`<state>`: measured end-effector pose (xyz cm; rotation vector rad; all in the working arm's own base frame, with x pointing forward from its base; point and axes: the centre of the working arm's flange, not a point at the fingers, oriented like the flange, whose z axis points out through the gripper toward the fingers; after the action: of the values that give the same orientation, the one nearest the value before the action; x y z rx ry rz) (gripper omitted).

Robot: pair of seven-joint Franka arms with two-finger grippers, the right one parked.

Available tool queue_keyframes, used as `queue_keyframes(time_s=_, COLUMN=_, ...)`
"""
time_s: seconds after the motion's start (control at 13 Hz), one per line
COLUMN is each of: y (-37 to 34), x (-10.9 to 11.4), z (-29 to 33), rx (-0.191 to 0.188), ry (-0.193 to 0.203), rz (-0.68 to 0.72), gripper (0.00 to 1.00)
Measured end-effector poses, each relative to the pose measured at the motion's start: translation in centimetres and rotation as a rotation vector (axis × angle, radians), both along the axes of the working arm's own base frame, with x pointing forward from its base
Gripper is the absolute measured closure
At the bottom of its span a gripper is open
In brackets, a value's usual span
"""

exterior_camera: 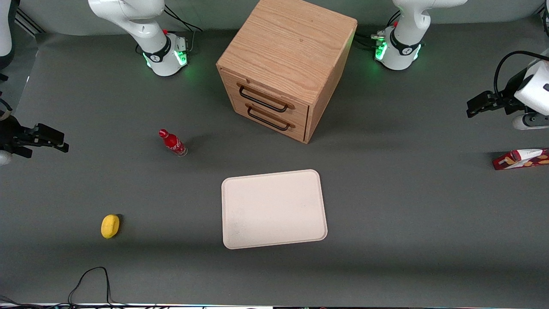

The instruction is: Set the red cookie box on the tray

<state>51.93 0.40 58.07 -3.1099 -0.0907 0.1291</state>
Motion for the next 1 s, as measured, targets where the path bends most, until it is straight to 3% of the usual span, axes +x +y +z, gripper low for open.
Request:
queue_keyframes(time_s=0.62, y=-0.31, x=-0.09, z=0.08, rx=-0.001, ry=0.009, rz=-0.003, gripper=0.00)
queue_keyframes(time_s=1.0, y=-0.14, x=0.61, z=0.73, rx=-0.001, ry=0.115, rz=-0.012, gripper=0.00)
